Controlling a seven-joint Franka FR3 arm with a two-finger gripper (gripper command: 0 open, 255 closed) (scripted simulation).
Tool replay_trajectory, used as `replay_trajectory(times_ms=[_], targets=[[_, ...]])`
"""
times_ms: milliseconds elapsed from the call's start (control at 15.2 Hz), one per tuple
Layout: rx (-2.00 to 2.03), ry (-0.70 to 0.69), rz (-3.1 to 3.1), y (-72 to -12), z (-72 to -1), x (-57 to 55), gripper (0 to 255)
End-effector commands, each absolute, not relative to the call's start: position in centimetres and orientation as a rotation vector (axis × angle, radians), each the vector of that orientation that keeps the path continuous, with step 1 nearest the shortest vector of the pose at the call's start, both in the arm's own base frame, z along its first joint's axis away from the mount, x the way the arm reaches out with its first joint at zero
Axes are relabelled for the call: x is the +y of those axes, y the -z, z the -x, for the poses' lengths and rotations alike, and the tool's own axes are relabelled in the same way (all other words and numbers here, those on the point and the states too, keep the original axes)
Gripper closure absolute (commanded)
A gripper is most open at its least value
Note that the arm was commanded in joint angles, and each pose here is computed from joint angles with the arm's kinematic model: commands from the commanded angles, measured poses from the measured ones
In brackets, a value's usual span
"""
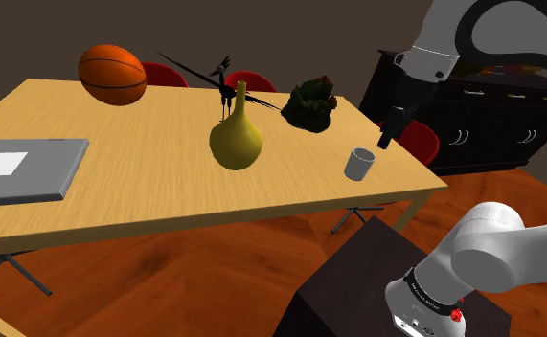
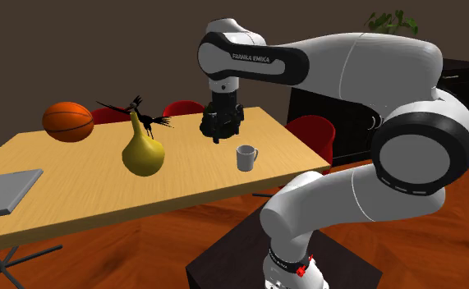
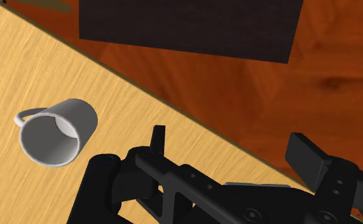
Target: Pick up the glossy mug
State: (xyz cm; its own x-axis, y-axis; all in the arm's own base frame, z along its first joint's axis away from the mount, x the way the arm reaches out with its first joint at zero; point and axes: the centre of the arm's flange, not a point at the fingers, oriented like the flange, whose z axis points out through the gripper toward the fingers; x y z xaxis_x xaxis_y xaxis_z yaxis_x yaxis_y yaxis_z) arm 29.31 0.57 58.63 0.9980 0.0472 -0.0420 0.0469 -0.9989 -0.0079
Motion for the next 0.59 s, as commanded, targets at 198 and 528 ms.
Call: replay_trajectory(times_ms=[198,528], targets=[[-0.066,-0.061,3.143,-56.0,-30.8,-1.8,0],[-0.053,-0.053,3.16,-51.6,-33.2,-5.8,0]])
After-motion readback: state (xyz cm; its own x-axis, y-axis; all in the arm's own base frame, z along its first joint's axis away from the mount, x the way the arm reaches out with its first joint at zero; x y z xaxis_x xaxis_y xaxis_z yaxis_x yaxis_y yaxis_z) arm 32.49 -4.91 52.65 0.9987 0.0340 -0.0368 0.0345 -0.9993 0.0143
